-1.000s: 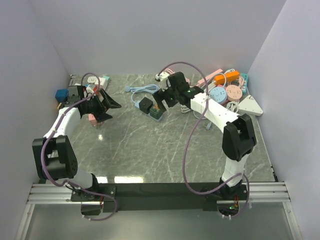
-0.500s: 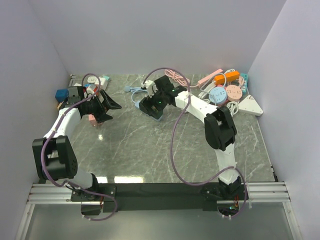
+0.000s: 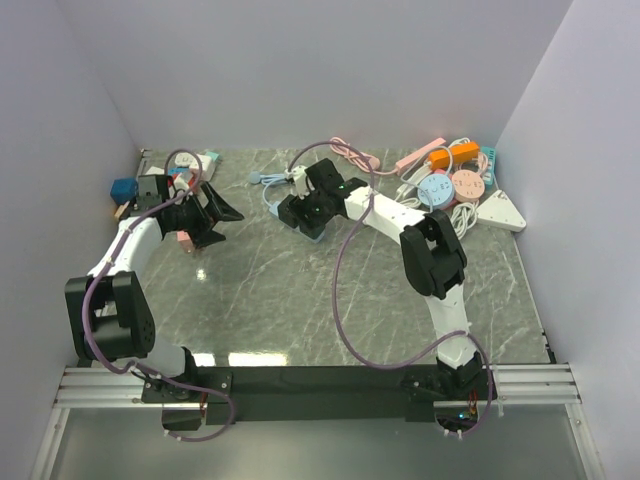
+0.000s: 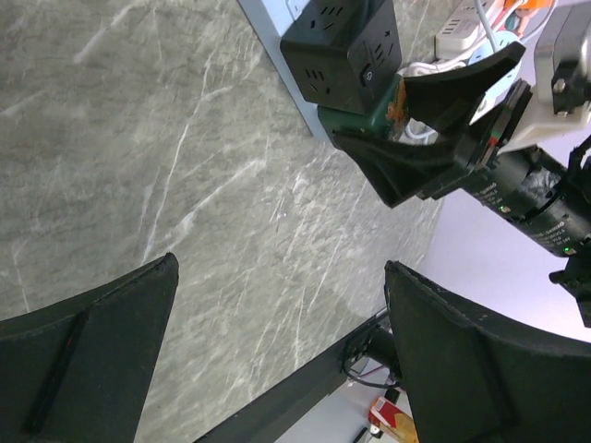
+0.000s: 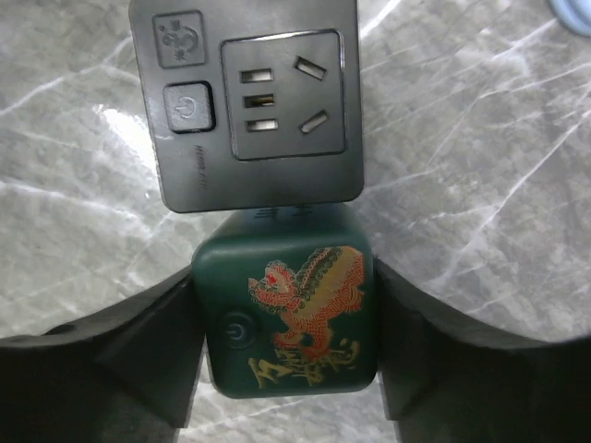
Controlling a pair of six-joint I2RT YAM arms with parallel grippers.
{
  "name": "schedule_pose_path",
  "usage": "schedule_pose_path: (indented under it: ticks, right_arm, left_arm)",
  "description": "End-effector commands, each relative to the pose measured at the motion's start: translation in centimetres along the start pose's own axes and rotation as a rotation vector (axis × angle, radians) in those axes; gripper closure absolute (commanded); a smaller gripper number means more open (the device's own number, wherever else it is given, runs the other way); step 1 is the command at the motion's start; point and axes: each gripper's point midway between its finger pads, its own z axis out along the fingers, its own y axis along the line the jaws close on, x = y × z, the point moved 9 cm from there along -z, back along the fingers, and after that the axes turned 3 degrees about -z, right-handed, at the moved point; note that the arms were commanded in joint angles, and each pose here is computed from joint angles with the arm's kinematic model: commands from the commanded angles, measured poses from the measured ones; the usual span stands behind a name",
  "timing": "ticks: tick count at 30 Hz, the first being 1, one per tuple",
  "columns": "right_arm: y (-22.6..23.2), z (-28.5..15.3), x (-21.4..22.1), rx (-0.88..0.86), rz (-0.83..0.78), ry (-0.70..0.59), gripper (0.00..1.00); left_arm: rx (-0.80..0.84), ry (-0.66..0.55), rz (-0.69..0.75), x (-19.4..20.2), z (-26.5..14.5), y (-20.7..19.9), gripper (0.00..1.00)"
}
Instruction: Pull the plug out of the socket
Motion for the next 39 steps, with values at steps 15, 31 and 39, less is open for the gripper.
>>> schedule_pose_path:
  ticks: [15, 31, 39]
  right_arm:
    - [4.8, -3.9, 1.0, -0.369, 0.221, 0.033, 1.0]
    - [8.3, -6.4, 0.3, -0.448, 0.656, -0.191, 1.0]
    - [9.2, -6.2, 0.1, -0.437, 0.646, -0.194, 1.0]
  left_arm:
    - [0.028, -0.026, -0.07, 1.5, 0.7, 1.1, 0.01]
    - [-0.105, -0.019, -0.295, 4.1, 7.7, 2.0, 0.0]
    - [-0.134, -0.004, -0.418, 4.7, 9.9, 4.0, 0.01]
